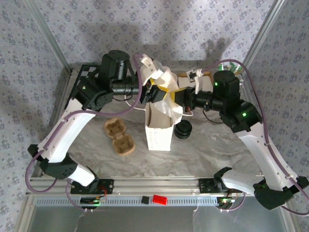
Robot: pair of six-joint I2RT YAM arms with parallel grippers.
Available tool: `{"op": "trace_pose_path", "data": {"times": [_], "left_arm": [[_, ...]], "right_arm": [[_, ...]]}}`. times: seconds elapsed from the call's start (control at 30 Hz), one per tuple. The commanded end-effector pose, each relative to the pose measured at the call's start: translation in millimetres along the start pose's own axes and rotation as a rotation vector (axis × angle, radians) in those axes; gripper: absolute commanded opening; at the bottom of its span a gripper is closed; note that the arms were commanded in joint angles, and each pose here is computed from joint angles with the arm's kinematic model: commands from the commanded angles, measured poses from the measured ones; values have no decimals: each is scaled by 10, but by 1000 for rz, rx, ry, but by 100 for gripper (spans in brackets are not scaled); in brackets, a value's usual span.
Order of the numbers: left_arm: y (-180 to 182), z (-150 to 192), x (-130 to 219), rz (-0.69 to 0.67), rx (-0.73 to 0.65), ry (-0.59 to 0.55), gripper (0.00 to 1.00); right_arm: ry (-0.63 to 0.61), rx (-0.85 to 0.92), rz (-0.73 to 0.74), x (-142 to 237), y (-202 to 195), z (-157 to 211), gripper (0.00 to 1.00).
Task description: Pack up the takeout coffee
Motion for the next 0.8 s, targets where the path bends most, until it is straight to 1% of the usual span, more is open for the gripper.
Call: {"op": "trace_pose_path", "data": {"times": [0.0,0.07,0.17,0.27,0.3,0.4,0.63,0.77], "left_arm": [[165,-39,416,-235,88,-12,59],[209,174,475,-319,167,42,62],[222,414,562,-398,262,93,67],[214,612,627,-451,327,139,68],[222,667,646,-473,350,150,68],[219,786,692,-509,389,171,68],[222,934,639,-526,436,198,68],[239,996,647,-551,447,213,69]], "right_arm": [[-83,-181,222,119,-92,-50,0],[-107,-286,299,106,-137,-28,0],[-128,-420,422,81,-235,41,0],[-127,-488,438,-68,-200,72,0],[-119,-499,439,-124,-165,81,0],[-112,-522,505,-282,-151,103,0],[-132,-546,626,-647,-357,222,0],[-138,-528,704,-655,-467,326,0]]}}
Point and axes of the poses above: each hand's point on the last joint's axis, 136 mm out from that joint toward the fingers, its own x axis back along the fingers, its own y axis along the line the jaws close on, z = x × y, the point moved 4 cm from there along x, back along the fingers, and after that the axes turned 11 degrees about -x, right-handed, at the moved point
